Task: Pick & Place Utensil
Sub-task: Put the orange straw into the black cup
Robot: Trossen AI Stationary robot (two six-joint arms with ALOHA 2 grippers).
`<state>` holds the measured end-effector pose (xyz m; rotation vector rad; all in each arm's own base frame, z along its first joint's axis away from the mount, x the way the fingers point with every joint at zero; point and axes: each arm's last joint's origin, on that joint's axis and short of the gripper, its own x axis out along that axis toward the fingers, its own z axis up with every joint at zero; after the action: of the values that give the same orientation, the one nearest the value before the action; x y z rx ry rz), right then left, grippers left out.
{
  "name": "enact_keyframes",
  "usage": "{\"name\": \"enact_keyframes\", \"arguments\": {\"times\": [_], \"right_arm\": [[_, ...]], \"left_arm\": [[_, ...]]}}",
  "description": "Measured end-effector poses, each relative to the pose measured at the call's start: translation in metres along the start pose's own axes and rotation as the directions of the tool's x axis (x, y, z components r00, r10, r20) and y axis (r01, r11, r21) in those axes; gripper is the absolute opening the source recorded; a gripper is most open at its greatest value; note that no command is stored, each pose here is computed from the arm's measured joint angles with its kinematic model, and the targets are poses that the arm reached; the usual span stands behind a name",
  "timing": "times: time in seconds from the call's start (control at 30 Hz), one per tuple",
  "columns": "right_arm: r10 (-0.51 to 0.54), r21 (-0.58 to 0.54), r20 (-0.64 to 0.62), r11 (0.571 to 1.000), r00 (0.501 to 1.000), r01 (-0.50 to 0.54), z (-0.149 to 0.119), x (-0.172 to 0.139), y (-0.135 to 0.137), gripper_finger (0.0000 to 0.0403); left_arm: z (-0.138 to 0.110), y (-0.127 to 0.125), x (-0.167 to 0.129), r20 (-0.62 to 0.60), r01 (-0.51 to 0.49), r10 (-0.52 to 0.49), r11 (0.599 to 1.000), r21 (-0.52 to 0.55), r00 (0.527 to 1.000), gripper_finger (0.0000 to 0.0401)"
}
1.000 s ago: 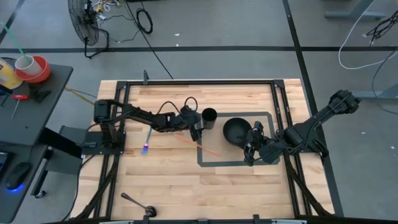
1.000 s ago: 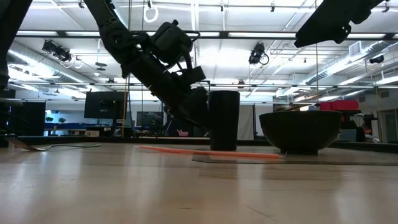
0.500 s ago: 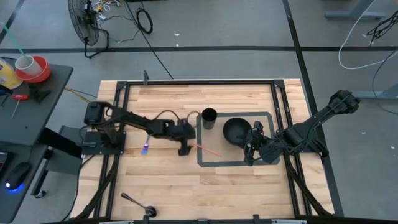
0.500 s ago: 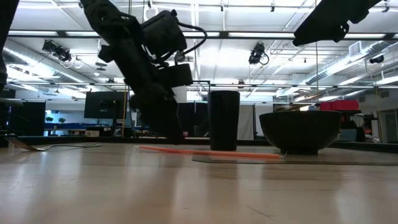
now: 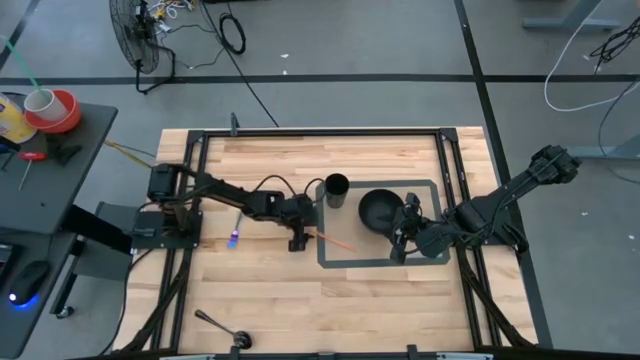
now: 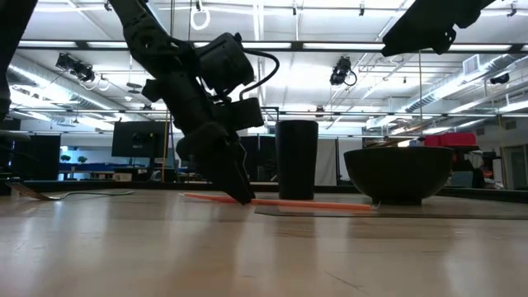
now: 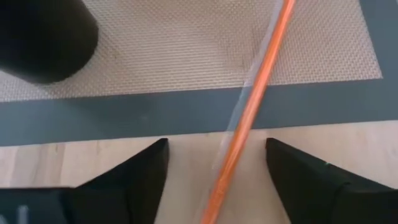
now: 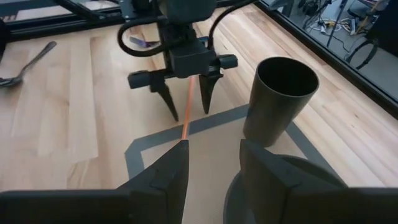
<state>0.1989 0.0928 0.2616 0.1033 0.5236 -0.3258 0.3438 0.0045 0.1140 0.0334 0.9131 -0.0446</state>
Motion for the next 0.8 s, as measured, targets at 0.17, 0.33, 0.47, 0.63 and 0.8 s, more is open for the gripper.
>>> {"name": "enact_keyframes", "arguments": {"times": [0.17,0.33,0.47,0.63,0.8], "right_arm": [[0.001,-0.001,0.002,1.0,1.0,-0.001,0.0,0.0,0.0,0.0144],[0.007,0.0,0.0,1.0,1.0,-0.007,0.0,0.0,0.0,0.0144],[0.006,0.0,-0.001,1.0,1.0,-0.006,0.0,0.0,0.0,0.0144],[0.003,-0.003,-0.001,1.0,1.0,-0.003,0.001,0.001,0.0,0.0144],[0.004,-0.005,-0.001,1.0,1.0,-0.004,0.001,0.001,0.0,0.0144]], "left_arm": [[-0.001,0.006,-0.001,-0.009,-0.002,0.002,1.0,-0.008,1.0,0.0196],[-0.004,0.006,-0.002,-0.045,0.001,0.0,1.0,0.016,0.999,0.0136],[-0.005,0.001,-0.002,-0.059,0.011,-0.008,0.998,0.054,0.998,0.0101],[-0.006,-0.003,-0.003,-0.076,0.02,-0.014,0.997,0.078,0.997,0.0067],[-0.005,-0.004,-0.006,-0.08,0.03,-0.022,0.995,0.1,0.997,0.0037]]}}
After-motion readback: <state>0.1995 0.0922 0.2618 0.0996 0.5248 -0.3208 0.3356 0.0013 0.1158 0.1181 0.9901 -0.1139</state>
